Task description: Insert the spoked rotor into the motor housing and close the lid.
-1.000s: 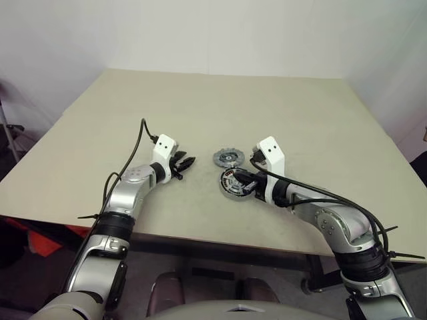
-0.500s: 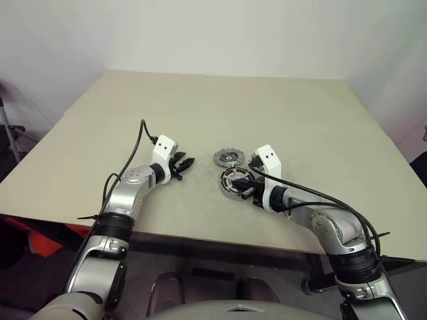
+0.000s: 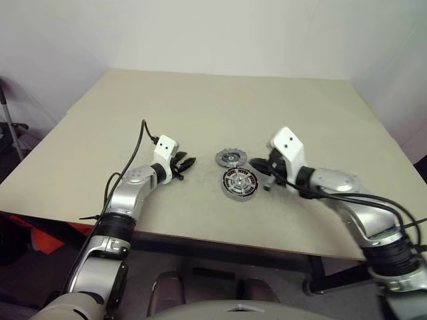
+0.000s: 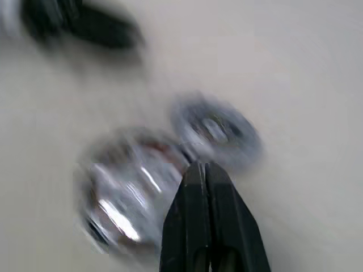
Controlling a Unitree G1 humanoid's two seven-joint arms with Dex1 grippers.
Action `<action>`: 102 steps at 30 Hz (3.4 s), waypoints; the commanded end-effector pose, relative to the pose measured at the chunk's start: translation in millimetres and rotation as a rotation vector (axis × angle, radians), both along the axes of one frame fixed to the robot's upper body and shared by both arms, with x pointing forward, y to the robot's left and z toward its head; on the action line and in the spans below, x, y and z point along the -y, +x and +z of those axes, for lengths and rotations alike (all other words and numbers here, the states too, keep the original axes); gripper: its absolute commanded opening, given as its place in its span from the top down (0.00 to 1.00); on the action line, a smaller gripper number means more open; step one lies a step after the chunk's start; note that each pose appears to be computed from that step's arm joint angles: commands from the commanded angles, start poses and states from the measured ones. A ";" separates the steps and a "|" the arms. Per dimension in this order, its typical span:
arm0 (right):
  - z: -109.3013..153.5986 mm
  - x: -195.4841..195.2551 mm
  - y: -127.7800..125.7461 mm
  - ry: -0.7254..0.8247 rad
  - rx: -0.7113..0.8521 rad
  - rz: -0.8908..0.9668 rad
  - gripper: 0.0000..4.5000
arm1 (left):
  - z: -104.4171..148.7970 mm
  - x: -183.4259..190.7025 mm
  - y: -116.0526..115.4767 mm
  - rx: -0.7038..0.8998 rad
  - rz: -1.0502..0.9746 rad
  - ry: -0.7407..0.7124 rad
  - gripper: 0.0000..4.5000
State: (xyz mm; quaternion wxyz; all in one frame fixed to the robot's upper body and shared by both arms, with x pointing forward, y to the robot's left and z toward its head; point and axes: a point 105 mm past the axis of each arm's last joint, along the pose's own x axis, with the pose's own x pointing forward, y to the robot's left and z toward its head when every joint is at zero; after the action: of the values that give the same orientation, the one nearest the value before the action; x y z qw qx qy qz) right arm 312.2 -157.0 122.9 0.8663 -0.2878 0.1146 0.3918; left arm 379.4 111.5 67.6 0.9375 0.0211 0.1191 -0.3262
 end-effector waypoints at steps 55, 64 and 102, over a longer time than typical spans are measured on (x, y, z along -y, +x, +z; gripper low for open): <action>-40.4 -21.8 11.6 -0.779 0.166 0.938 0.56 | 23.4 8.8 -5.6 0.013 -0.062 -0.100 0.54; -40.0 -24.9 9.0 -0.746 0.171 0.936 1.00 | 24.1 7.2 -3.0 0.021 -0.045 -0.097 0.54; 8.6 -69.9 4.7 0.102 -0.531 0.023 1.00 | 21.0 -4.6 -4.0 0.041 0.004 -0.070 0.54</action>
State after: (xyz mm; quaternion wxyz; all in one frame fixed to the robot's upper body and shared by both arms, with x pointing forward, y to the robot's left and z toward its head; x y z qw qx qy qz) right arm 311.9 -91.0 113.6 0.8026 -0.1325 0.3423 0.4702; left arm 371.9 110.8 70.9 0.9343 -0.0149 0.1231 -0.3343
